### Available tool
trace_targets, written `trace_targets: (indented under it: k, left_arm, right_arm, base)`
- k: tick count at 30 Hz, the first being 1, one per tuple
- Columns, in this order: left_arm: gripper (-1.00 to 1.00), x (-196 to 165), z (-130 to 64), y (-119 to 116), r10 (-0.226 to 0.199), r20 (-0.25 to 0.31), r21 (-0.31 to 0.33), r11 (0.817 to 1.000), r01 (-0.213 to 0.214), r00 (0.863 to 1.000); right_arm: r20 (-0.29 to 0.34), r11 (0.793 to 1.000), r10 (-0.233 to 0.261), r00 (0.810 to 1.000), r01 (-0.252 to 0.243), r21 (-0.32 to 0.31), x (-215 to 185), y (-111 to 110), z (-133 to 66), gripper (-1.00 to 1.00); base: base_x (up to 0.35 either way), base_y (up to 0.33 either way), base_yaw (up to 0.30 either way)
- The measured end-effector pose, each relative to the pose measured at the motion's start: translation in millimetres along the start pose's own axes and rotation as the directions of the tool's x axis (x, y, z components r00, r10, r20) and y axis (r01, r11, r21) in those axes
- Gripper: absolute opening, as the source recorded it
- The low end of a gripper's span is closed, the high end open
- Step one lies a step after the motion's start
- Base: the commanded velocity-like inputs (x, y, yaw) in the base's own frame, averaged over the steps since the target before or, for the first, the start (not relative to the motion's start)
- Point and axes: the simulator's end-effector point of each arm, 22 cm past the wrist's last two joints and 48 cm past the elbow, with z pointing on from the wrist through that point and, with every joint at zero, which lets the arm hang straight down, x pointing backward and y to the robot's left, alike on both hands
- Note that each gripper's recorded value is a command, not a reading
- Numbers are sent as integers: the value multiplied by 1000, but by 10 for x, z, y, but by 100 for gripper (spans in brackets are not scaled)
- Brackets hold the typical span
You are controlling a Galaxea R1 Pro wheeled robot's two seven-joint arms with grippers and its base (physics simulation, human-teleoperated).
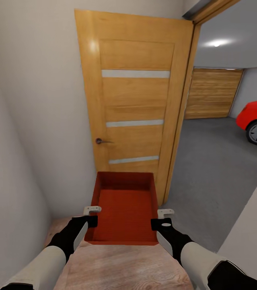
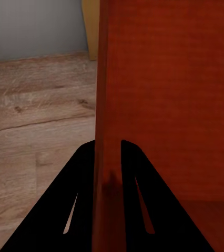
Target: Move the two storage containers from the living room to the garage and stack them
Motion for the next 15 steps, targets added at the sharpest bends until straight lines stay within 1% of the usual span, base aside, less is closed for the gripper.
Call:
trace_targets:
  k: [4,6,8,10,15]
  left_arm:
    - [-100,0,0,3,0,0,1,1000,0,1000]
    - [-100,-2,0,3,0,0,1,1000,0,1000]
    - [-100,-2,0,3,-1,0,1,1000,1,1000]
    - [-100,-2,2,3,-1,0,1,1000,1,1000]
    - [-100,-4,5,3,-1,0,1,1000,1,1000]
  right_arm:
    - [0,1000,0,1000,0,1,0,3,-2,-100]
    - [1,1000,0,1000,0,1,-1,3,-2,-100]
    - [0,1000,-1,1000,1,1,-3,2,-1,-100]
    - [0,1000,-1,1000,1,1,-4,2,0,-100]
    - [0,1000,-1,1000,1,1,-4,3,3,-100]
  base:
    - [300,118,-4]
    - [310,128,-115]
    - [270,81,-255]
    - [164,31,-274]
    - [35,6,-284]
